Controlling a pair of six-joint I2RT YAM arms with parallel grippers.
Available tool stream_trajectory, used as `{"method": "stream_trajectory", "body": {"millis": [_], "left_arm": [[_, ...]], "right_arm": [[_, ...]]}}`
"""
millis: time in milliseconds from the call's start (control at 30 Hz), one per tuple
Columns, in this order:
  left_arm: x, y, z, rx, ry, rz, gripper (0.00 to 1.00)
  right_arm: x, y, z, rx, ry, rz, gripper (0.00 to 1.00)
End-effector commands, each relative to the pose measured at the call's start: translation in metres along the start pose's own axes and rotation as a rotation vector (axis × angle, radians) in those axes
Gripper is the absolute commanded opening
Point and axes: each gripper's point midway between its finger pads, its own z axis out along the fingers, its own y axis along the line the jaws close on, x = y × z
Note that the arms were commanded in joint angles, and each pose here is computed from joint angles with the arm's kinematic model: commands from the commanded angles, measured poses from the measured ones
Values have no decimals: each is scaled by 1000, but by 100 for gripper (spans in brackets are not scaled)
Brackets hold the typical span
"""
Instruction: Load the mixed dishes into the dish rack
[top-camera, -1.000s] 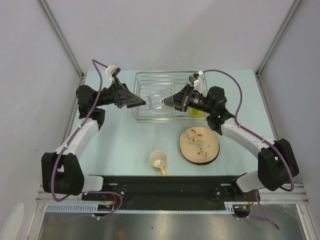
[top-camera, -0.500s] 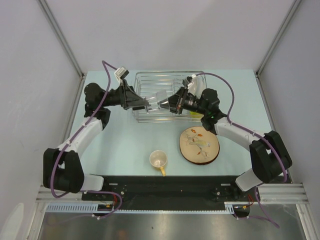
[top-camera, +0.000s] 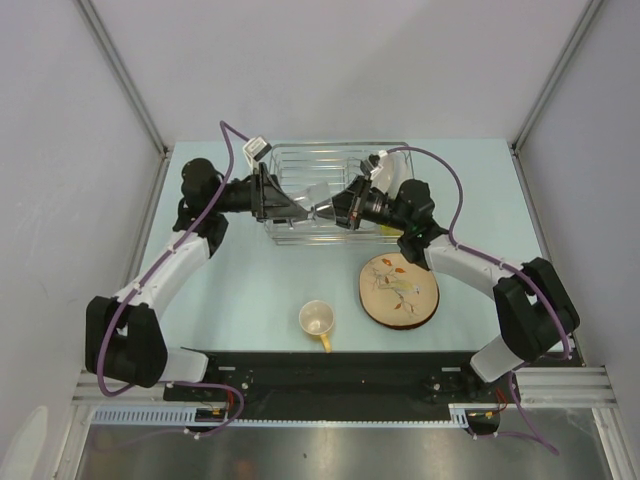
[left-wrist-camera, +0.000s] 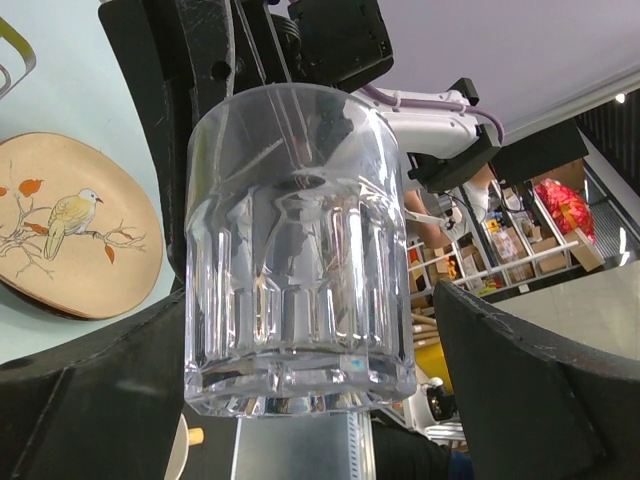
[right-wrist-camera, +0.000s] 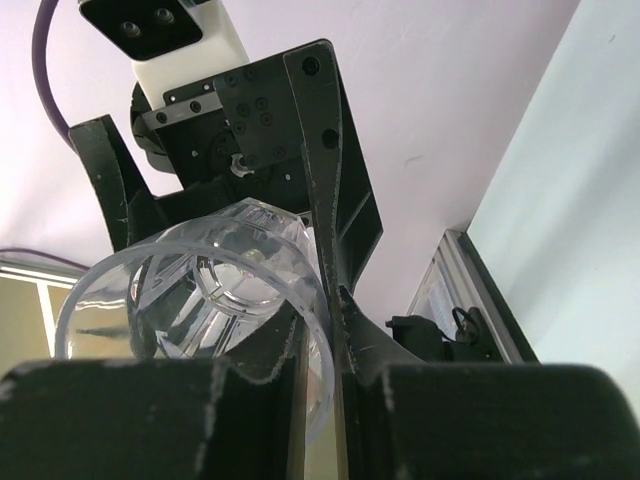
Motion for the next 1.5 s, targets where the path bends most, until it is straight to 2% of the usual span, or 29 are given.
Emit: {"method": "stream_trajectory", "body": {"millis": [0,100,133,167,200,233,267,300,367,400,500,533,567,600,633,667,700,733,767,800,833,867,900,933,1000,1033,1300,1467], "left_arm": [[-8,-18,3,21,1,108,97],[-8,-21,3,26,6,115,81],[-8,-21,3,27,7,120,70],[-7,-22,3,28,8,123,65],[-7,-23,2,29,9,124,59],[-7,-23,2,29,11,123,48],[-6,-25,2,31,15,132,42],[-6,-24,2,29,16,135,31],[-8,-25,1,17,18,147,20],[-10,-24,0,9,17,147,11],[-18,-26,-4,-11,5,166,1],[-18,-25,-5,-20,7,147,0],[-26,-26,-9,-33,-6,187,0],[-26,-21,-13,-60,-7,139,0],[-36,-25,-16,-76,-17,224,0],[-45,-15,-23,-117,-34,222,0],[-41,-1,-29,-200,-38,118,0],[-58,-3,-34,-257,-36,309,0],[-62,6,-38,-336,-24,335,0],[-59,47,-49,-516,6,241,0],[-74,49,-54,-584,31,361,0],[-76,62,-56,-647,61,375,0],[-71,92,-59,-708,125,307,0],[-90,99,-69,-815,141,406,0],[-94,120,-68,-909,221,432,0],[-110,139,-75,-1001,249,479,0],[-153,193,-62,-1236,339,643,0],[-147,231,-57,-1326,469,724,0]], "right_arm": [[6,2,8,-18,11,-47,0],[9,-4,9,-6,19,-43,0],[9,-5,9,-2,20,-41,0],[9,-7,9,6,20,-44,4],[8,-8,9,11,19,-43,17],[9,-9,9,16,18,-45,24],[8,-13,7,31,18,-42,31],[8,-11,6,35,18,-56,44],[6,-17,1,73,16,-56,50],[2,-16,-4,83,5,-83,58],[-9,-28,-19,152,-18,-82,64],[-13,-24,-27,157,-26,-109,64],[-15,-33,-36,203,-31,-93,65],[-29,-40,-50,237,-68,-92,66],[-35,-30,-64,238,-88,-139,66],[-37,-41,-77,291,-98,-112,67],[-42,-39,-89,309,-119,-123,68],[-61,-33,-113,331,-186,-174,68],[-63,-36,-128,364,-210,-157,68],[-69,-32,-141,371,-242,-168,68],[-77,-32,-157,397,-284,-181,68],[-76,-20,-162,392,-304,-219,68],[-77,-20,-165,407,-329,-225,67],[-75,-15,-164,390,-336,-249,67],[-69,-8,-168,372,-365,-262,66],[-69,-6,-170,369,-373,-272,66],[-58,-2,-188,351,-428,-263,66],[-51,-19,-200,354,-459,-211,66]]}}
